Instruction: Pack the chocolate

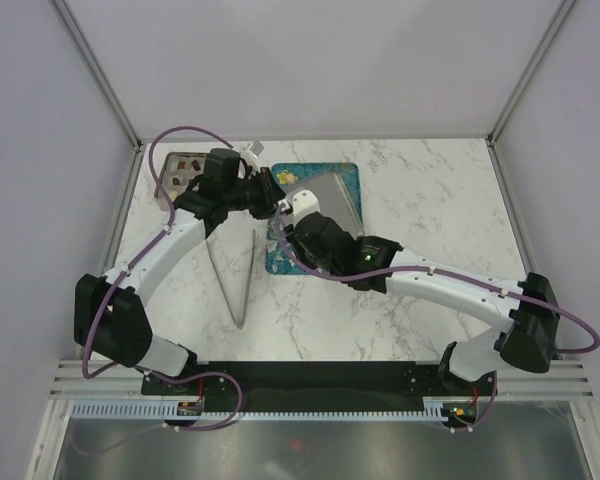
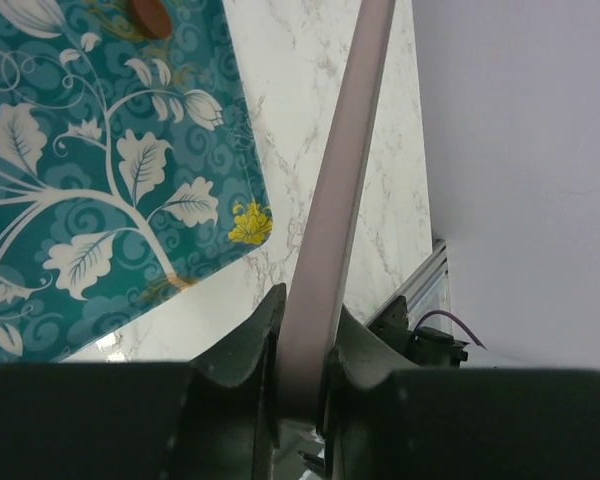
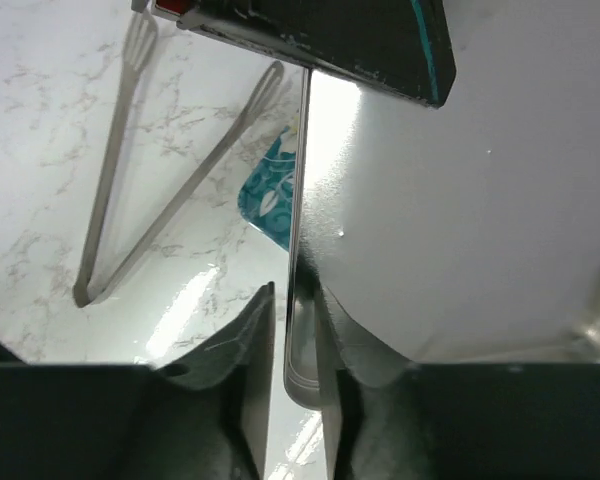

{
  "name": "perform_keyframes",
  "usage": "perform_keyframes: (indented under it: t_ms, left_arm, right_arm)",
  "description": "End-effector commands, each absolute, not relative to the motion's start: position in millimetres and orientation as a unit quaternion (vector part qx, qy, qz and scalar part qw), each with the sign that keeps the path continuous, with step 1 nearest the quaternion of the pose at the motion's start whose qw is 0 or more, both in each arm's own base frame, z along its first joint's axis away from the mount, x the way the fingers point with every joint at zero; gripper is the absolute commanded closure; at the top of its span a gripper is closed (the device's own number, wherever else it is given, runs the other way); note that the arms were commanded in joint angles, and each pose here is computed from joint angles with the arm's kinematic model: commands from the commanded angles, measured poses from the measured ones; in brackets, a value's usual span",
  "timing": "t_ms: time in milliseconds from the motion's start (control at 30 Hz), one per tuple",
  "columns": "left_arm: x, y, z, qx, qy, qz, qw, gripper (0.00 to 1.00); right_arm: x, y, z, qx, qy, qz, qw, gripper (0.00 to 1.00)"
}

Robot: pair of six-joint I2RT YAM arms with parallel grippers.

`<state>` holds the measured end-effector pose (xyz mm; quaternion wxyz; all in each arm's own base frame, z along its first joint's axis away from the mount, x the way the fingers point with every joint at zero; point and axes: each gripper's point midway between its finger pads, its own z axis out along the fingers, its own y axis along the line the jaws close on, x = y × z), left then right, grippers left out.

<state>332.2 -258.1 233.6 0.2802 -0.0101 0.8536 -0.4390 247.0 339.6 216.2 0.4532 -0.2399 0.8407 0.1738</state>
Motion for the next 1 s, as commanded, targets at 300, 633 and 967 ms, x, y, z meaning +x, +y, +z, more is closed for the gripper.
perform_keyframes:
  t_ms: [300, 633, 967]
  left_arm:
    - [344.2, -263.9, 243.6, -0.054, 0.848, -0.471, 0.238, 0.98]
    - [343.3, -255.8, 253.0, -0.071, 0.844, -0.477, 0.236, 0.98]
    - [346.9, -250.3, 237.0, -0.089, 0.852, -0.464, 0.224, 0.98]
  right_arm:
    - [250.9, 344.3, 222.0, -0.326, 0.748, -0.197, 0.543, 0.44]
    - [252.9, 323.2, 201.5, -0.329, 0.657, -0.412, 0.54, 0.46]
    - [242.5, 328.9, 194.3, -0.344, 0.634, -0.432, 0.542, 0.45]
